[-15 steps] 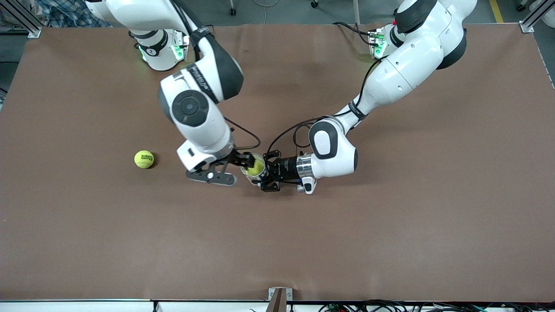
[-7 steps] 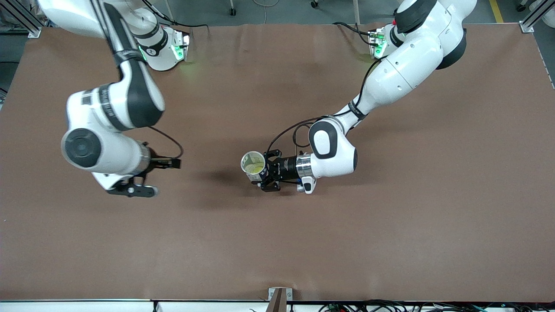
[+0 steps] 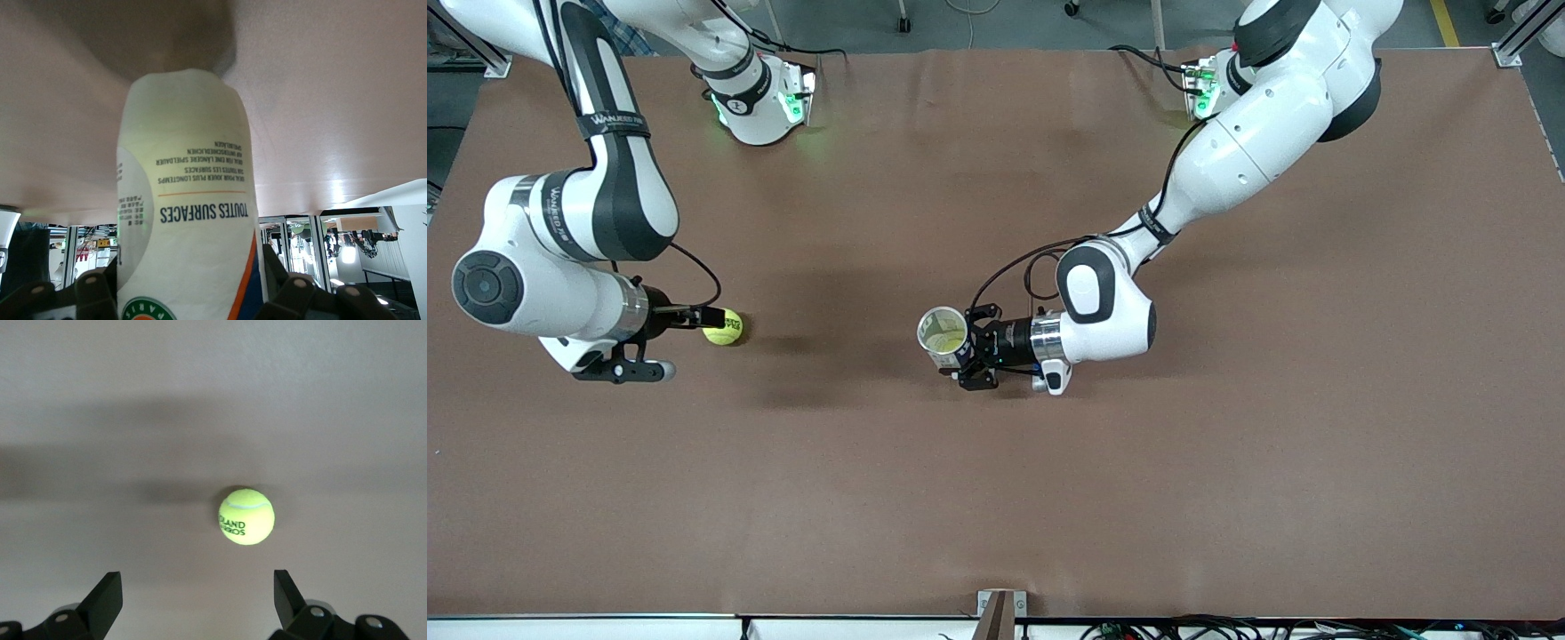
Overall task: Insert tennis ball vertically with right arm
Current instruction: 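Grasp the second tennis ball with the right gripper and lift it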
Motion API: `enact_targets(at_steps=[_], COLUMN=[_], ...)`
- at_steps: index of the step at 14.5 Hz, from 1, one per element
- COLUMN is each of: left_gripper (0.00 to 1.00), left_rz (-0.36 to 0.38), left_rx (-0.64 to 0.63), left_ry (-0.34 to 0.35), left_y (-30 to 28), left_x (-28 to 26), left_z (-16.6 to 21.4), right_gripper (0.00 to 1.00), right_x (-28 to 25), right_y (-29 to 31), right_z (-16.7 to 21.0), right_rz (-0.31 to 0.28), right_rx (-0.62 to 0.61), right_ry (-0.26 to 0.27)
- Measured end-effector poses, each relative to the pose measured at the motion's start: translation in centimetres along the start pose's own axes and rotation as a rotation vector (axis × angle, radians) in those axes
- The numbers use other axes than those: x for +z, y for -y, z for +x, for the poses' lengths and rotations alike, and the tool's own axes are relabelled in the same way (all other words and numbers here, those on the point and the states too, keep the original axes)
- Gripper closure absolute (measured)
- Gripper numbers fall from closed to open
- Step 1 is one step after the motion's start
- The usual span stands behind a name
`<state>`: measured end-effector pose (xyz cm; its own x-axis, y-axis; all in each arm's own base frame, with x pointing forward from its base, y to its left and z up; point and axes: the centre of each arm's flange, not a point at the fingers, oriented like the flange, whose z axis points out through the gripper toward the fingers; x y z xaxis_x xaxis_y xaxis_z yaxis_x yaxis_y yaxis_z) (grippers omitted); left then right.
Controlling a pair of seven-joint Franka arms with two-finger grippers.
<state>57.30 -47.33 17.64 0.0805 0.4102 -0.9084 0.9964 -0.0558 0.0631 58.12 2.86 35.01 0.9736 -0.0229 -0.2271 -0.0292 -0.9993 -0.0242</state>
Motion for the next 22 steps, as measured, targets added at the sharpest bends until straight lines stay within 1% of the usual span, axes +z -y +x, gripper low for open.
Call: enact_targets(at_steps=[2,3,6,10,14,22], left_gripper=[0.24,0.27,0.28,0.29,0.3,0.3], left_rz=[0.0,0.0,0.0,-0.003,-0.004,-0.006], left_rx=[0.0,0.0,0.0,-0.001,-0.002,-0.005], left_ry=[0.0,0.0,0.0,-0.001,-0.001,-0.002], left_y=[0.0,0.0,0.0,-0.1,-0.2,-0.3], left_x=[0.0,0.0,0.0,-0.2,-0.2,-0.4], left_z=[0.0,0.0,0.0,0.1,0.2,0.3], right_gripper=[0.0,0.0,0.0,0.0,0.0,0.0], right_x=[3.3,4.7,7.3,7.5,8.4,12.3], right_y=[-0.7,-0.8,-0.8,-2.3,-4.4,-3.9], right_z=[-1.5,-2.1,-3.2,-3.1,-2.8,-1.4], right_rz=[0.002,0.001,-0.003,-0.02,-0.02,-0.031], right_rx=[0.003,0.003,0.001,0.003,0.001,-0.012], right_ry=[-0.005,-0.008,-0.015,-0.039,-0.058,-0.076])
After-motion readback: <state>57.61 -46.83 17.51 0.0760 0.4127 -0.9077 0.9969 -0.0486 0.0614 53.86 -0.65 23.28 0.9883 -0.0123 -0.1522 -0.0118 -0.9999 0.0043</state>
